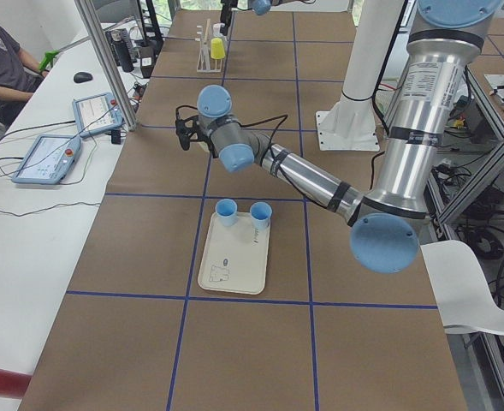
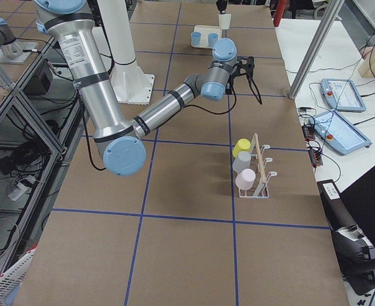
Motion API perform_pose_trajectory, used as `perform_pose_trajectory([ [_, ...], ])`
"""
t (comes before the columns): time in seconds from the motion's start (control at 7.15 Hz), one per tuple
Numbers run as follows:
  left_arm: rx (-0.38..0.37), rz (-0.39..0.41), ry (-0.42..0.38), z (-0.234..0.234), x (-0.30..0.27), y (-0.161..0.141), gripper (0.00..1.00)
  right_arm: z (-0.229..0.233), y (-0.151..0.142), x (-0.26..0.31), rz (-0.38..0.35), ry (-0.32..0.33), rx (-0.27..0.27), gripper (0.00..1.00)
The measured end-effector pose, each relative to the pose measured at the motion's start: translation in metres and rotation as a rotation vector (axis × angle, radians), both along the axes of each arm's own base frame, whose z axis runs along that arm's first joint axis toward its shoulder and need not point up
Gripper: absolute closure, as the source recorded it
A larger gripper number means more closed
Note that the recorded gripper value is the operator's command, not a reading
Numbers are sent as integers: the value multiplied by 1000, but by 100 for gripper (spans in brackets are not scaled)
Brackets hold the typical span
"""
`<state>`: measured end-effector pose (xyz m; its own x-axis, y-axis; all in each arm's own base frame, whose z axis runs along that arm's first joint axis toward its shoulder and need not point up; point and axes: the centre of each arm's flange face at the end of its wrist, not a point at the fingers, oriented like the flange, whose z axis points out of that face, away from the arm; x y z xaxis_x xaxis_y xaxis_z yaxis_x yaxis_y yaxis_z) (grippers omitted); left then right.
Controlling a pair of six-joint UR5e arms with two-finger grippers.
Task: Transfer IKEA cup to right arm and place on rack
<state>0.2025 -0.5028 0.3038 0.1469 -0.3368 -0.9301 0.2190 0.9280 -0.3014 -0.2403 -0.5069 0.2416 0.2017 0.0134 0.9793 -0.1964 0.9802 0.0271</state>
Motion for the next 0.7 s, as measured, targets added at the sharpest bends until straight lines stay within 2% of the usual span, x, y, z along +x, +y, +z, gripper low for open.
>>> perform_pose_trajectory([
  [0.14,-43,22,102,-42,43,15,100,-19,15,-19,-31,-49,15,2],
  [0.28,-70,14,198,-82,81,31,100,-32,30,-34,-42,-131,19,2],
  [0.42,-88,-19,305,-111,113,48,100,-40,43,-46,-32,-230,2,3],
  [0.7,-152,-78,609,-130,158,85,100,-54,70,-66,-7,-439,-71,3],
])
